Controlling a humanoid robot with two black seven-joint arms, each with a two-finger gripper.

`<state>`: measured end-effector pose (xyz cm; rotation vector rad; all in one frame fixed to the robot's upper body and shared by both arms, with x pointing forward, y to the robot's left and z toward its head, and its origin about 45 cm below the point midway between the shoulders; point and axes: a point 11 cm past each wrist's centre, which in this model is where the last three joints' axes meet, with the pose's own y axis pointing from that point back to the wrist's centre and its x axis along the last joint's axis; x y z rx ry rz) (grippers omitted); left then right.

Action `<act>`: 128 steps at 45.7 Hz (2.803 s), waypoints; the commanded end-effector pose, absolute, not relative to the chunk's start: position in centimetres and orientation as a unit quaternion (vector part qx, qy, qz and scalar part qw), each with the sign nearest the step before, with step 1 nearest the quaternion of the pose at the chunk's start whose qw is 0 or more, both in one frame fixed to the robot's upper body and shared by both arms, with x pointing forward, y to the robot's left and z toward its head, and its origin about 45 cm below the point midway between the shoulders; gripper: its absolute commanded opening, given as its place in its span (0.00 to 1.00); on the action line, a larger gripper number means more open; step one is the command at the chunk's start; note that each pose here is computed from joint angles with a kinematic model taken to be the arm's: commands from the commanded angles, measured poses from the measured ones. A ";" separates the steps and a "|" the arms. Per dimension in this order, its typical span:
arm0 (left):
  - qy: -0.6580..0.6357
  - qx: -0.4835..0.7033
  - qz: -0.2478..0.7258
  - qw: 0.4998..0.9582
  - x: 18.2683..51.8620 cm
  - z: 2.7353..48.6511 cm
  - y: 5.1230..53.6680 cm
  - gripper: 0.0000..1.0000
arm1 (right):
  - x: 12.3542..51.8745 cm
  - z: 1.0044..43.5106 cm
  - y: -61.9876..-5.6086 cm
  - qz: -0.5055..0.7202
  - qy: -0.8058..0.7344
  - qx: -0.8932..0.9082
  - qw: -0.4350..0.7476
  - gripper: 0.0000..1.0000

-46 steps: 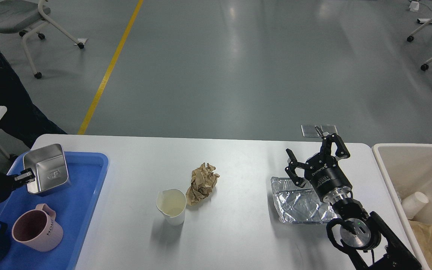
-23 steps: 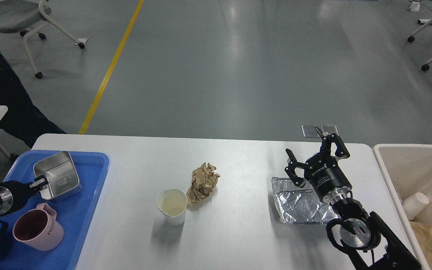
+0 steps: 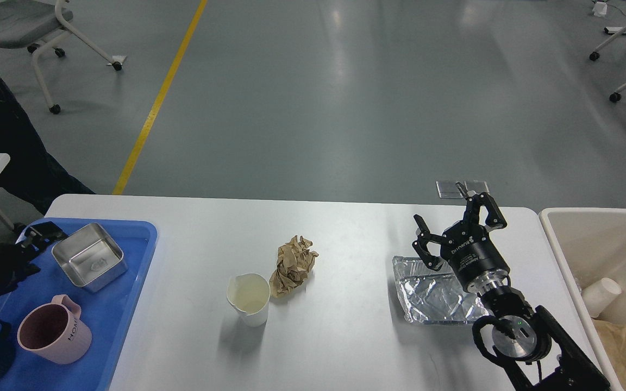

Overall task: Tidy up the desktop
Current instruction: 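Lift the steel box and set it into the blue tray, then raise the left gripper away from the blue tray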

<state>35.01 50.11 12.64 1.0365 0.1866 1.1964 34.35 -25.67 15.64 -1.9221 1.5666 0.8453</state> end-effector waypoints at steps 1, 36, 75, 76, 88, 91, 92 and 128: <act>0.095 0.423 0.560 0.706 35.5 15.4 51.7 0.92 | 34.3 15.6 -25.7 0.312 0.578 -0.709 0.258 1.00; 0.026 0.338 0.557 0.758 36.0 24.5 48.8 0.92 | 34.4 15.5 -24.9 0.312 0.575 -0.711 0.256 1.00; 0.236 -0.078 0.626 0.739 39.8 22.4 39.2 0.92 | 34.8 16.0 -25.9 0.294 0.576 -0.728 0.230 1.00; 0.236 -0.084 0.626 0.739 40.0 22.4 39.0 0.92 | 34.8 16.1 -26.1 0.291 0.577 -0.729 0.227 1.00; 0.262 -0.124 0.638 0.713 41.4 21.5 36.9 0.96 | 34.9 16.8 -29.8 0.254 0.597 -0.739 0.181 1.00; 0.264 -0.125 0.636 0.714 41.4 21.3 36.6 0.96 | 35.0 16.9 -30.5 0.241 0.594 -0.753 0.152 1.00; 0.264 -0.126 0.637 0.713 41.4 21.3 36.6 0.96 | 35.0 17.1 -30.7 0.235 0.592 -0.758 0.142 1.00; 0.294 -0.313 0.666 0.610 39.3 17.1 32.8 0.96 | 34.9 24.8 -40.3 -0.118 0.512 -0.811 -0.258 1.00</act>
